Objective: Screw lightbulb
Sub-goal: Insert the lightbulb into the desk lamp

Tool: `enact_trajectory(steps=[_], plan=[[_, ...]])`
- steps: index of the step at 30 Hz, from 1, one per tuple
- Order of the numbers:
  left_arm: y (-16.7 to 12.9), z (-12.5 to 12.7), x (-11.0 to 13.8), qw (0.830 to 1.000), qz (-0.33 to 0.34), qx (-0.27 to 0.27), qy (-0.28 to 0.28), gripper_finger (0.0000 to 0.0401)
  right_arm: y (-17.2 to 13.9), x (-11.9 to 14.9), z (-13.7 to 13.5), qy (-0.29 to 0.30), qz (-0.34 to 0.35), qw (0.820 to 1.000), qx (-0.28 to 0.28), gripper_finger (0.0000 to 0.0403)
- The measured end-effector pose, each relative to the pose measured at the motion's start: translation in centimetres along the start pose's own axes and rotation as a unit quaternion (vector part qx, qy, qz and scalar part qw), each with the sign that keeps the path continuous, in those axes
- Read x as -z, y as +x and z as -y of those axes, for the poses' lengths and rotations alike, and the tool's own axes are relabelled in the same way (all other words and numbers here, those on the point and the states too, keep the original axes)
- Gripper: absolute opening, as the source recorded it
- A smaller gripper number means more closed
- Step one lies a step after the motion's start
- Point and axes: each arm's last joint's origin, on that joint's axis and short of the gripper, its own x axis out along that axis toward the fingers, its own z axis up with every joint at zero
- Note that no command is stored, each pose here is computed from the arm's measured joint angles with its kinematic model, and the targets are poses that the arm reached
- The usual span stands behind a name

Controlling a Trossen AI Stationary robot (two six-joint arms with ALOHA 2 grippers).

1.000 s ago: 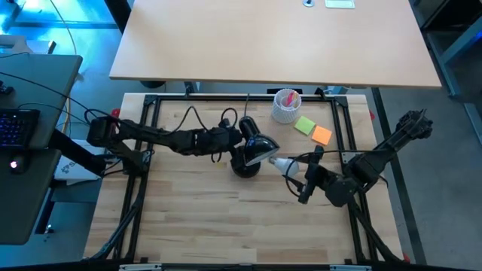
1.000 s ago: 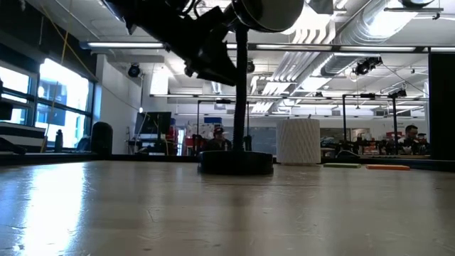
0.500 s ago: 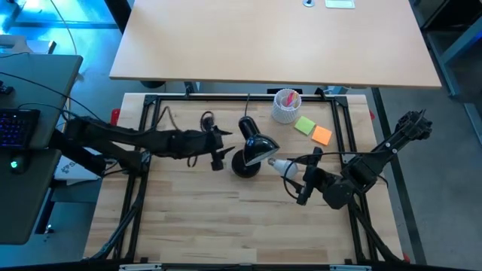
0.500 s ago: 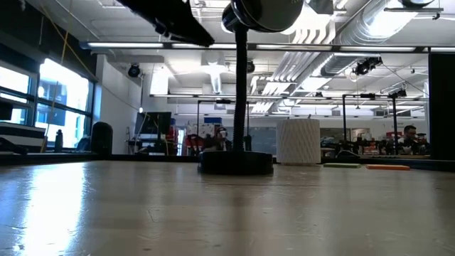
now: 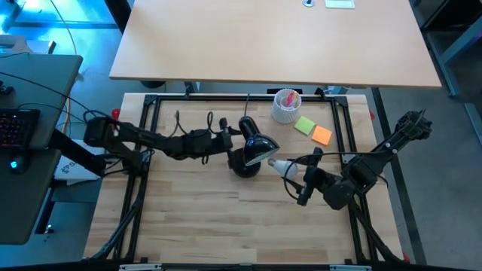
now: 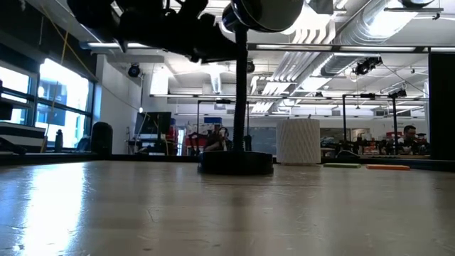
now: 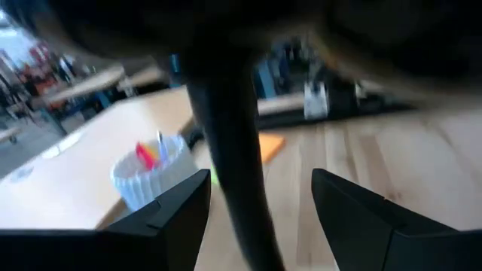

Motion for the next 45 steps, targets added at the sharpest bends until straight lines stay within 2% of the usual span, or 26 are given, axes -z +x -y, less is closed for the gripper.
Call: enact_trajectory(steps=[5, 11, 14, 20, 21, 26, 29, 38, 45], plan=[[0.7, 0.0, -0.6, 0.999, 0.028, -0.01, -0.013, 0.0225, -0.3, 0.0, -0.2, -0.002, 0.002, 1.0, -0.007, 0.0263], [2.0, -0.3, -1.3, 0.999, 0.027, -0.016, -0.029, 0.0214, -0.3, 0.0, -0.3, 0.0, 0.004, 1.0, -0.008, 0.0263], [2.3, -0.4, -1.3, 0.999, 0.01, -0.01, -0.043, 0.0177, -0.3, -0.1, -0.3, 0.004, 0.006, 1.0, -0.009, 0.0263], [2.2, -0.4, -1.4, 0.995, 0.009, 0.022, -0.101, 0.0044, -0.3, -0.1, -0.3, 0.004, 0.006, 1.0, -0.009, 0.0263], [2.2, -0.3, -1.4, 0.993, 0.009, 0.026, -0.115, 0.0039, -0.3, -0.1, -0.3, 0.003, 0.007, 1.0, -0.009, 0.0263], [2.3, -0.6, -1.2, 0.979, 0.006, 0.054, -0.198, 0.0039, -0.3, -0.1, -0.3, 0.003, 0.007, 1.0, -0.009, 0.0263], [2.3, -0.9, -1.0, 0.974, 0.003, 0.052, -0.222, 0.0039, -0.4, -0.1, -0.3, 0.002, 0.007, 1.0, -0.01, 0.0263], [2.4, -1.3, -0.9, 0.966, -0.001, 0.06, -0.25, 0.0039, -0.4, -0.1, -0.3, 0.0, 0.006, 1.0, -0.01, 0.0263], [2.8, -1.0, -0.6, 0.964, 0.022, 0.066, -0.256, 0.0039, -0.4, -0.1, -0.3, -0.003, 0.007, 1.0, -0.01, 0.0263]])
